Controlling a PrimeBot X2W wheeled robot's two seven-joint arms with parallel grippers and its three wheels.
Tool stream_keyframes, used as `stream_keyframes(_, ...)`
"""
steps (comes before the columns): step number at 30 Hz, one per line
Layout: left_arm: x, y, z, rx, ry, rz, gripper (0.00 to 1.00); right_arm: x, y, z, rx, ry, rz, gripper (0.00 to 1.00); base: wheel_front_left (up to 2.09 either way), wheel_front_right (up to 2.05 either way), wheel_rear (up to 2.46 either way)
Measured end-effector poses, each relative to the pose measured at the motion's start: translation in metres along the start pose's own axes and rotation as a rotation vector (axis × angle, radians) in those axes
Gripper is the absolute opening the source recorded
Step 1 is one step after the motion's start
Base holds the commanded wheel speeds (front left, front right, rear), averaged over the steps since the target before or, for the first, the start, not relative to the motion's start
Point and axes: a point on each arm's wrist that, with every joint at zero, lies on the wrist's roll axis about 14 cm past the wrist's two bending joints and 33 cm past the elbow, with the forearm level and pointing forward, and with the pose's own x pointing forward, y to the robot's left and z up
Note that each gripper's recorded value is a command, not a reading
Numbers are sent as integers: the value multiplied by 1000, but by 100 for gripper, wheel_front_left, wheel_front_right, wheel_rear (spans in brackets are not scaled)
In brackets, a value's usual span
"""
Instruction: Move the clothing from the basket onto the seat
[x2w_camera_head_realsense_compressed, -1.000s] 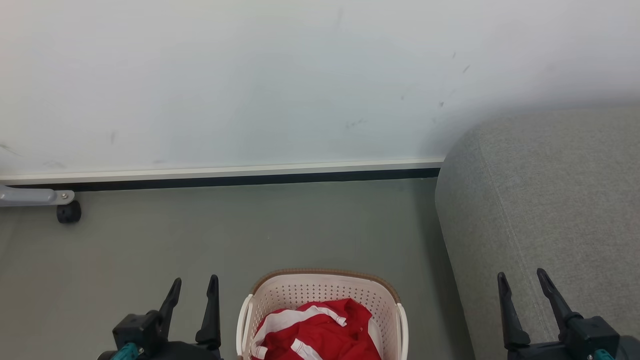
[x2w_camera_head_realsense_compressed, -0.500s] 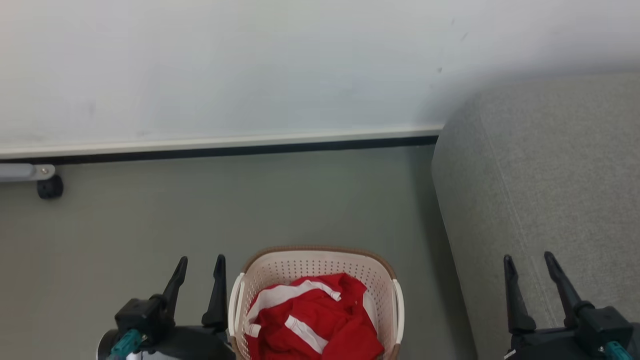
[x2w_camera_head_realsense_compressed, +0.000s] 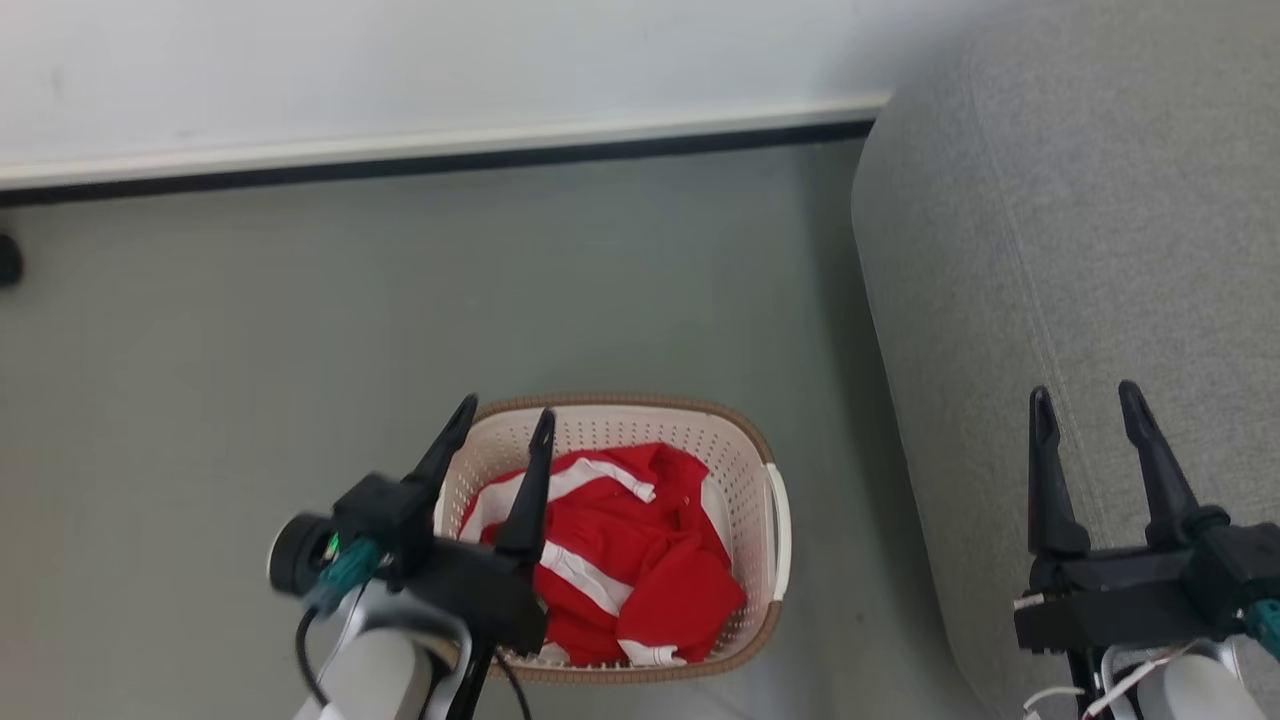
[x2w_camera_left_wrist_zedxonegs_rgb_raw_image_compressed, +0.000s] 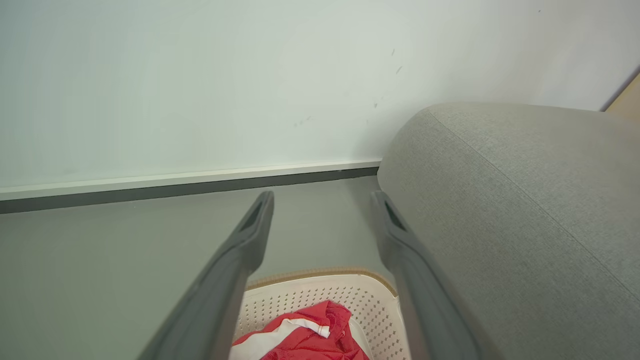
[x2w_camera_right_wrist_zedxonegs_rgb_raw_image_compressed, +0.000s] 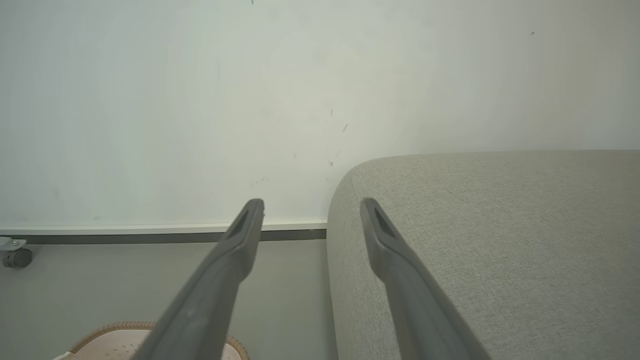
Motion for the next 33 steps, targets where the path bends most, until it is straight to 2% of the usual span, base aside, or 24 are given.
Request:
stream_keyframes(6,37,-17,-28,66,138,-87,100,24,2,-2,4,-22,4,100,0,0,0)
stream_keyframes(11,51,-12,-78,107,333,-100,100,45,15,0,31,-57,30,100,0,0,0)
stream_keyframes(20,77,-8,-132,118,520,-117,100,59,4,-20,28,-29,-6,100,0,0,0)
stream_keyframes(26,65,3,-193,128,715,-108,100,63,-9,-41,20,18,-50,100,0,0,0)
stream_keyframes(33,54,4,-230,102,834,-88,100,56,-20,-50,5,53,-79,100,0,0,0)
